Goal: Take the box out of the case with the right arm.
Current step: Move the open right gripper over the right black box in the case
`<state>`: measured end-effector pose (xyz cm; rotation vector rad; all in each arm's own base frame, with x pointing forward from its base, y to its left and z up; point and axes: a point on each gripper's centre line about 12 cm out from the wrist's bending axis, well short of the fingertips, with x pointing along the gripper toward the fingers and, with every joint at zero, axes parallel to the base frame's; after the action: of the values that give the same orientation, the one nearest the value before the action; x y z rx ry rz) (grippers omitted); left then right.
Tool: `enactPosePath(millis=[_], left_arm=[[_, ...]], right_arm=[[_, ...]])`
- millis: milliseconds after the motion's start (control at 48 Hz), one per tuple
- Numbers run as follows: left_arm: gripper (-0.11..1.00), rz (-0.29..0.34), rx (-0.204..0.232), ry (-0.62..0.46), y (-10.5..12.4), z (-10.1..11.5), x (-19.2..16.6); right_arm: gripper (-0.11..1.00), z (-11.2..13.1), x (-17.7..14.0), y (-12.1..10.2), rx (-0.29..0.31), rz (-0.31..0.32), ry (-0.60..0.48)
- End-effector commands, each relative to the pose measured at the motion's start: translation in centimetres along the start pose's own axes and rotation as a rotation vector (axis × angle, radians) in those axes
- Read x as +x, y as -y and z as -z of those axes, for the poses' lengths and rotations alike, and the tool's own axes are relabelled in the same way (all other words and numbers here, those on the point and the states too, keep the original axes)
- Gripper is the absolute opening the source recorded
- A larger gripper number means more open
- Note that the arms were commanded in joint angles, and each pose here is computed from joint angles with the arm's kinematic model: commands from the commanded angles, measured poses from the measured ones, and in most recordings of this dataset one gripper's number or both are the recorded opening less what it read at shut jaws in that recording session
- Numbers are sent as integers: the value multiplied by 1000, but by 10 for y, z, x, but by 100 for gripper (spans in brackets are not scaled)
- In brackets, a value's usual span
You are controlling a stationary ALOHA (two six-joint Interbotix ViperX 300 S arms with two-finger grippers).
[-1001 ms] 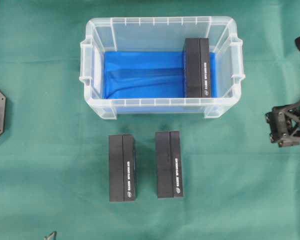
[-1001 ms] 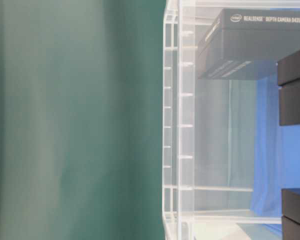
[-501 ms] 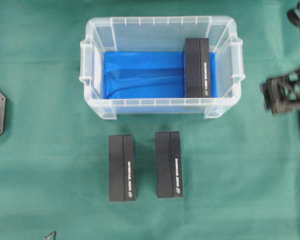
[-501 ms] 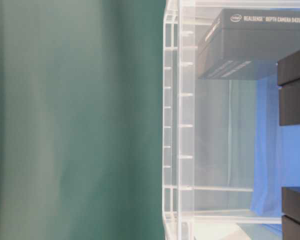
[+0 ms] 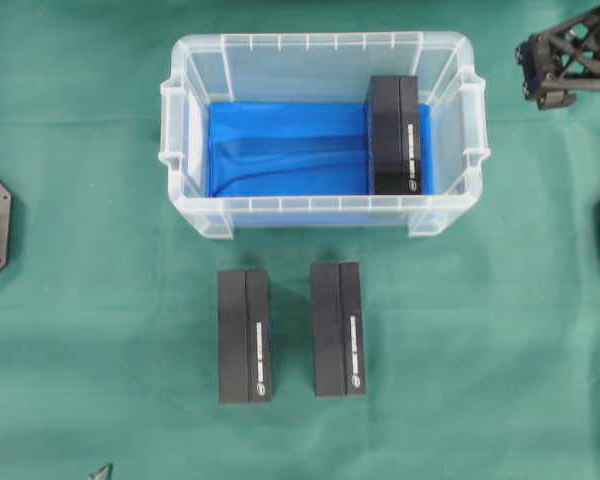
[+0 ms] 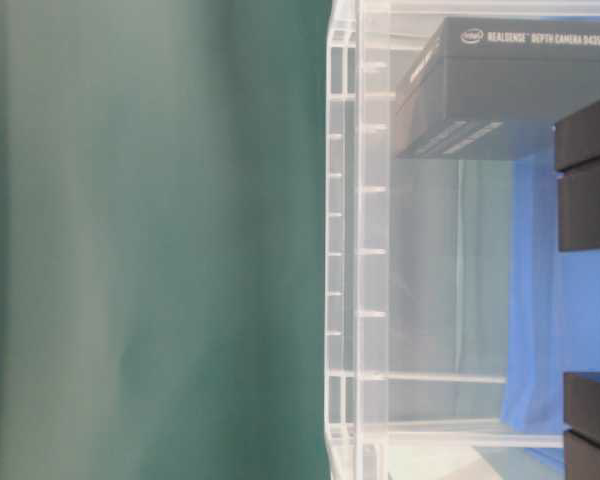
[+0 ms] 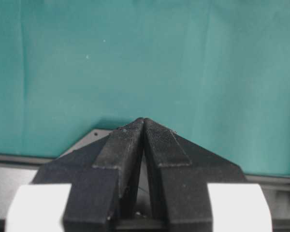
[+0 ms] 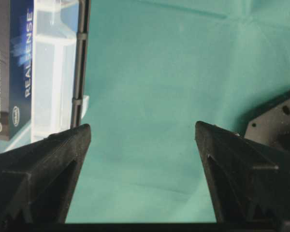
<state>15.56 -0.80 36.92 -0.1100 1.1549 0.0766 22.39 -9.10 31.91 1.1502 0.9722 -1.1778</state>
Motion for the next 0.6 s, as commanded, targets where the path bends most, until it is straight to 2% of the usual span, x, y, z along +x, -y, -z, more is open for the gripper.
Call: enactPosePath(millis=[0, 396, 584], left_arm=[[0, -2, -1, 10, 0, -2, -2], [0, -2, -1, 10, 0, -2, -2], [0, -2, 0, 8, 0, -2, -2]], right_arm=[[87, -4, -5, -1, 11, -22, 7], [87, -3, -3, -2, 12, -20, -5], [87, -1, -4, -6, 18, -38, -26]])
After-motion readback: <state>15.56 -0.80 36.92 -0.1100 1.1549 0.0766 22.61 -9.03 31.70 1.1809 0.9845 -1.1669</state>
